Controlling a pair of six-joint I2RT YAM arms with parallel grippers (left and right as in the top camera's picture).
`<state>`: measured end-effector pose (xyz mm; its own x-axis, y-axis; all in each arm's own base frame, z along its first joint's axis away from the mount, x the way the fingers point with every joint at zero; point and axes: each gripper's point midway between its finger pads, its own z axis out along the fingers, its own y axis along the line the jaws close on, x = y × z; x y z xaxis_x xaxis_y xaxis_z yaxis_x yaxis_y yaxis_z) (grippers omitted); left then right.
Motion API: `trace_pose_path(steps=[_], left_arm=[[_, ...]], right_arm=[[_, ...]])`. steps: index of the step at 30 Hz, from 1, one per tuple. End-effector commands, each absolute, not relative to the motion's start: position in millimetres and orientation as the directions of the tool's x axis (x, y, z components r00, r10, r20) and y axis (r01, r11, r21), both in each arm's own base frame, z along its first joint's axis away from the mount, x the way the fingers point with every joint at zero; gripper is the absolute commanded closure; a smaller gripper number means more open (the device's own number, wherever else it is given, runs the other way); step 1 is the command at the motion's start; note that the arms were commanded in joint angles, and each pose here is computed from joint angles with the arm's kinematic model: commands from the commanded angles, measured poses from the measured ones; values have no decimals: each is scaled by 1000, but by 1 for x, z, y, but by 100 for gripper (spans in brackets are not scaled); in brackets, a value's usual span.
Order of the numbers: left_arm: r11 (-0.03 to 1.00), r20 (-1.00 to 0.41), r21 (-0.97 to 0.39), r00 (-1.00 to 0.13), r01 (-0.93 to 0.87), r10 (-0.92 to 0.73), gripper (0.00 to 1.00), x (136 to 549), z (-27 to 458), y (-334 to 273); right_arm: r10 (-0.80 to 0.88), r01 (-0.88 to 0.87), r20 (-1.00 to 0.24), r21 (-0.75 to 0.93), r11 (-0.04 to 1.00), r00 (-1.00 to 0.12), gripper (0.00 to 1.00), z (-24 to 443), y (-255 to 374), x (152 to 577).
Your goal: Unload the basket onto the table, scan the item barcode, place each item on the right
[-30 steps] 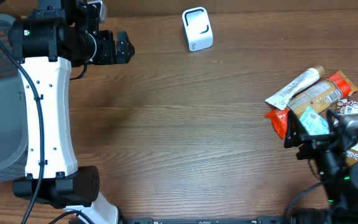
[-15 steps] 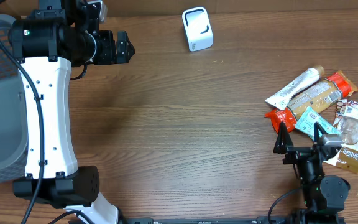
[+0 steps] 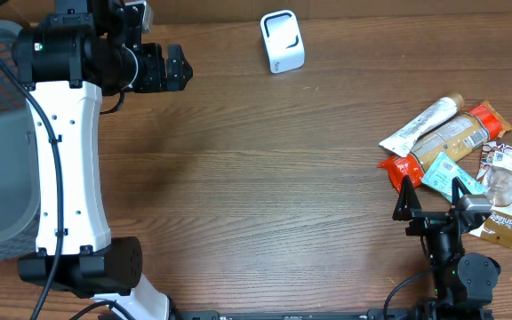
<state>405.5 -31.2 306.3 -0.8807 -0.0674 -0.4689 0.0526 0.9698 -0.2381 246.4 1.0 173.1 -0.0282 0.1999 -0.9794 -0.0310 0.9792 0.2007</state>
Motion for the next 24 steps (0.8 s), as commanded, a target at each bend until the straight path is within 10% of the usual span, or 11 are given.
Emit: trace_pose_path(steps=[1, 24], left_arm=[[971, -473, -229, -880, 68, -50, 0, 407, 305, -30], [971, -472, -229, -880, 70, -48, 0, 406, 306, -30]], right_arm=[[197, -25, -980, 197, 980, -23, 0, 171, 0, 246], [197, -25, -980, 197, 980, -23, 0, 171, 0, 246]])
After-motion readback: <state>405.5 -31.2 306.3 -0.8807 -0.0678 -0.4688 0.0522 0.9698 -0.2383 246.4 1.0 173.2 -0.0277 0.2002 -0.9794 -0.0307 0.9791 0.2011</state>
